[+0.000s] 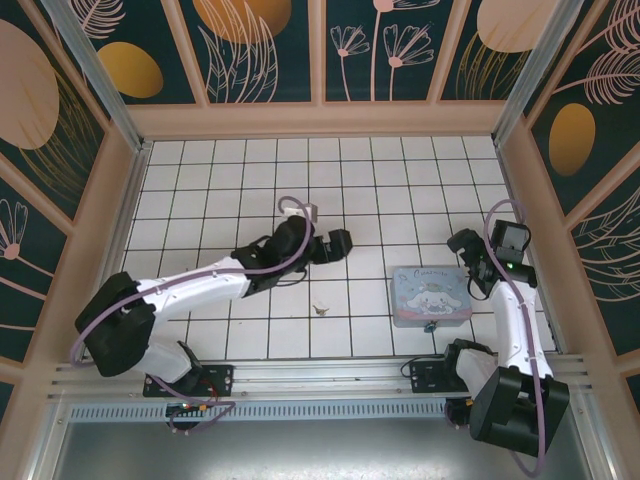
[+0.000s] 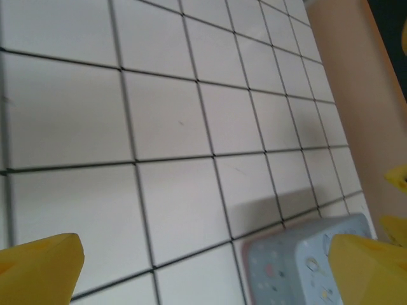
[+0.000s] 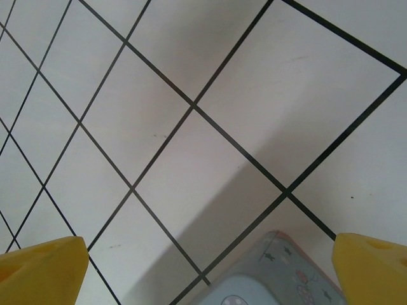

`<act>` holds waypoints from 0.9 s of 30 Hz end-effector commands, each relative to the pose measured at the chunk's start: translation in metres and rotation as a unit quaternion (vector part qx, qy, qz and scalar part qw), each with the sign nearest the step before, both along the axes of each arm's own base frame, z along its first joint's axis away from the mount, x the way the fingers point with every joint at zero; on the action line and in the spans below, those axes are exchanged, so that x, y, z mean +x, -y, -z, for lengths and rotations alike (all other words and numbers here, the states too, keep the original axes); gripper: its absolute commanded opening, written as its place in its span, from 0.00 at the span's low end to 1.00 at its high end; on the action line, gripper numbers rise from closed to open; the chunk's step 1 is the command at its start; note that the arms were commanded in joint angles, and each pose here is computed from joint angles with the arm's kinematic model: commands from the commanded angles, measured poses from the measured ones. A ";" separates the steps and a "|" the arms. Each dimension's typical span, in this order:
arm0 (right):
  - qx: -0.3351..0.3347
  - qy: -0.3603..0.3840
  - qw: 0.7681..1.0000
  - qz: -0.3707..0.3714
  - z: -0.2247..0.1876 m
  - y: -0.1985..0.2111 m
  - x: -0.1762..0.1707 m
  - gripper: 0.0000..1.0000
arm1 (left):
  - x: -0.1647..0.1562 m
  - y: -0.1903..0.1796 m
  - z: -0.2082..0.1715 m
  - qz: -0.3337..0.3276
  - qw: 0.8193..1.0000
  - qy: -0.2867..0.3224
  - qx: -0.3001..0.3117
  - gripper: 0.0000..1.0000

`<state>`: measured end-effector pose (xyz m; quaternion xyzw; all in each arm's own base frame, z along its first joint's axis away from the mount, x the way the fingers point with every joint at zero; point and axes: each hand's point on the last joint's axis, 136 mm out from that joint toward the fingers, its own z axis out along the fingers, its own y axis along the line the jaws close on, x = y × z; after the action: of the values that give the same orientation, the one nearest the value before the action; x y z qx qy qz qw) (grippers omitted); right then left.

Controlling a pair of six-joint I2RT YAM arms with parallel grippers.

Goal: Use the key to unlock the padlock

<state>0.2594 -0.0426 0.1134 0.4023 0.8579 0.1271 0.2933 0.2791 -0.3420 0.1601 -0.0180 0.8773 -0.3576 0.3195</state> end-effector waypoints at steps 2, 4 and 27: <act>0.006 -0.025 0.999 0.026 0.008 0.003 -0.012 0.99 | -0.012 0.041 -0.016 0.022 0.998 -0.007 -0.054 0.98; 0.009 -0.030 0.999 0.028 0.013 0.003 -0.013 0.99 | -0.017 0.057 -0.021 0.035 0.997 -0.011 -0.066 0.99; 0.076 -0.014 0.995 -0.055 0.029 -0.062 -0.011 0.97 | -0.078 0.158 0.032 0.151 0.972 -0.125 -0.129 0.99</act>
<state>0.2479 0.0037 0.0831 0.3786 0.8767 0.1670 0.2454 0.2054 -0.4850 0.1135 0.0308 0.8692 -0.4666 0.1610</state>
